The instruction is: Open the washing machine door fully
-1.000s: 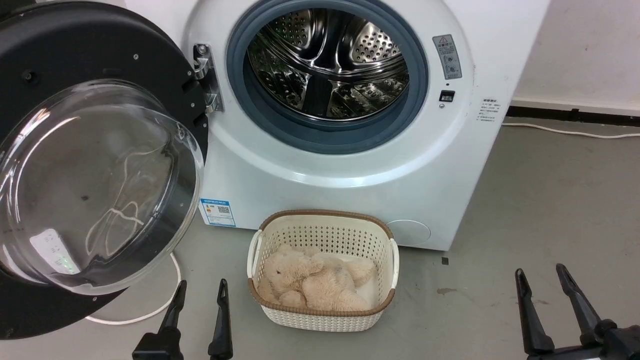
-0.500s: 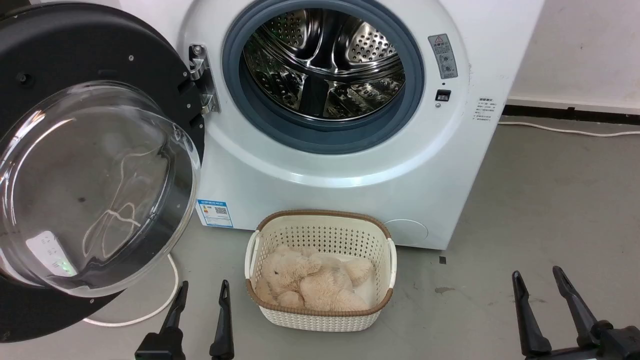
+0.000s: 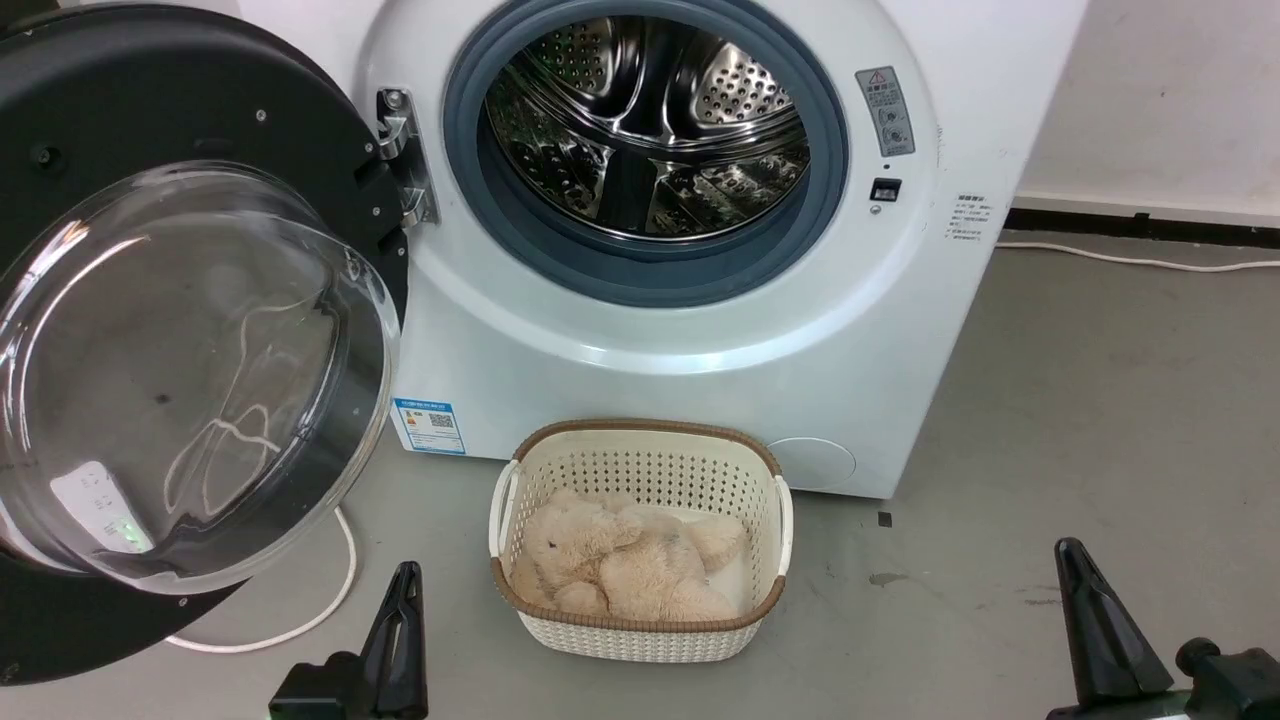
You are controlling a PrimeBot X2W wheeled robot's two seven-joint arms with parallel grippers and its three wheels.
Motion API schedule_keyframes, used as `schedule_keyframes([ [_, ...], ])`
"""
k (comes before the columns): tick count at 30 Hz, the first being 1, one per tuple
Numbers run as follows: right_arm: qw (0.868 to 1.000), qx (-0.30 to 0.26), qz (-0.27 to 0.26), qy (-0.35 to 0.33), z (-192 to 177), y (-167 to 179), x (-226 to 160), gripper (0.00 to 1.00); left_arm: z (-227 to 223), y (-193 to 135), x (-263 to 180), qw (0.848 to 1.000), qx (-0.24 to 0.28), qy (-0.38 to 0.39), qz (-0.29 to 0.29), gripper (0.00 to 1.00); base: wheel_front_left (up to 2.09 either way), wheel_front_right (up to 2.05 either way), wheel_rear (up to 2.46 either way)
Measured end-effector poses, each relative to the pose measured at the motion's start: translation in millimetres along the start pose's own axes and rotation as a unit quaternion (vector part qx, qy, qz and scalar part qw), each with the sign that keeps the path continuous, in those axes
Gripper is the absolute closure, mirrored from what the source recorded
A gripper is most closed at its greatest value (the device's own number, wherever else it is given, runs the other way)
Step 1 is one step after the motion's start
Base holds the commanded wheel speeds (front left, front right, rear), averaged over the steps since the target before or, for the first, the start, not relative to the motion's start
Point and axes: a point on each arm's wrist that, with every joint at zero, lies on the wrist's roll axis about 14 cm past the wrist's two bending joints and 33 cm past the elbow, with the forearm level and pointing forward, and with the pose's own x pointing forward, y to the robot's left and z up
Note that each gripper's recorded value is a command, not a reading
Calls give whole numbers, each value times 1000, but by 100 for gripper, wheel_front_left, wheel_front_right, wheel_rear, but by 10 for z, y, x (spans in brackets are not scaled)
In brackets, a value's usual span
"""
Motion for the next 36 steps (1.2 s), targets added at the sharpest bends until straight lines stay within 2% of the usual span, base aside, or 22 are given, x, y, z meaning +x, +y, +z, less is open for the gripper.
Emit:
schedule_keyframes([
  [36,999,-10,14,36,-86,88,69,100,11,3,97,1000,14,19,-7,100,0,0,0],
])
